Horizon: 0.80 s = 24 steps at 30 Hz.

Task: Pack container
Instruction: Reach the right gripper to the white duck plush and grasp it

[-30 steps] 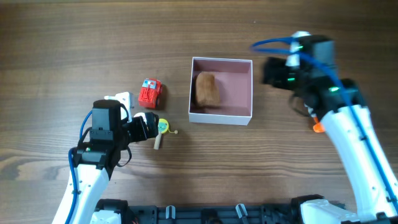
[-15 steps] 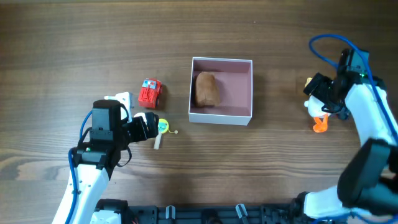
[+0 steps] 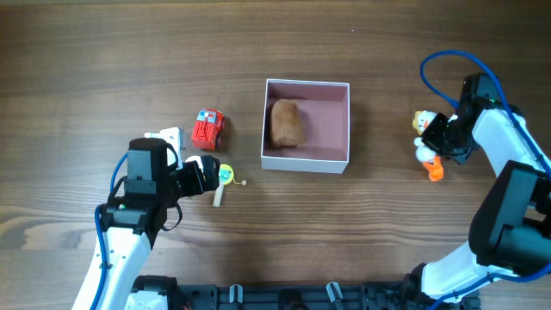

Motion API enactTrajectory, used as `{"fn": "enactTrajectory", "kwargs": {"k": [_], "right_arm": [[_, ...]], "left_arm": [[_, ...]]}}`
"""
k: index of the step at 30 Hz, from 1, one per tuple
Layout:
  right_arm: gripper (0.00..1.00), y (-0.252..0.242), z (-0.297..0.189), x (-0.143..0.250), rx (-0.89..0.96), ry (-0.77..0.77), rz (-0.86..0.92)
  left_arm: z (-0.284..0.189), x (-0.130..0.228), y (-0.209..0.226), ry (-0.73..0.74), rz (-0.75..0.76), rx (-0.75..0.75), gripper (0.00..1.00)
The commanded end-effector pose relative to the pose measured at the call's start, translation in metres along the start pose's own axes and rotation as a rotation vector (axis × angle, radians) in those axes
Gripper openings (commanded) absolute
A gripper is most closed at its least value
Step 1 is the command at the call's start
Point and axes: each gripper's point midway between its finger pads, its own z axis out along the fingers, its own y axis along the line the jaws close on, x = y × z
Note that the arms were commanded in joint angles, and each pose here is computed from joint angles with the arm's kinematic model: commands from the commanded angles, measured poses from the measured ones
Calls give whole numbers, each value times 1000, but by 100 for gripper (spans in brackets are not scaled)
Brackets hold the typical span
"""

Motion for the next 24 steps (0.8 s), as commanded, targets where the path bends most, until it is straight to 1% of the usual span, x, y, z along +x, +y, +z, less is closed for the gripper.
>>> {"fn": "enactTrajectory", "kwargs": {"k": [1,5,8,10,12,15,18,21,24], "right_arm": [[5,57,-47,4,-272,11,-47],[4,101,-108,26,-426,-59,-166],[4,136,-160,57,-517,-164,-318],[4,157,-181,75,-555,-223,-413],[4,173,-189,89,-544,-276,-492],[4,193,-177,105,-473,-310,-544],[4,209,-150,116,-395,-300,-573],[4,219,-102,111,-290,-278,-541],[4,228,-63,108,-260,-237,-529]], "left_arm": [[-3,-8,-4,-15,-5,14,100],[-3,-8,-4,-15,-5,14,100],[-3,-8,-4,-15,-5,14,100],[-3,-8,-4,-15,-5,14,100],[-3,-8,-4,-15,-5,14,100],[-3,-8,-4,-15,-5,14,100],[-3,-8,-4,-15,-5,14,100],[-3,-8,-4,-15,-5,14,100],[-3,-8,-4,-15,-5,14,100]]}}
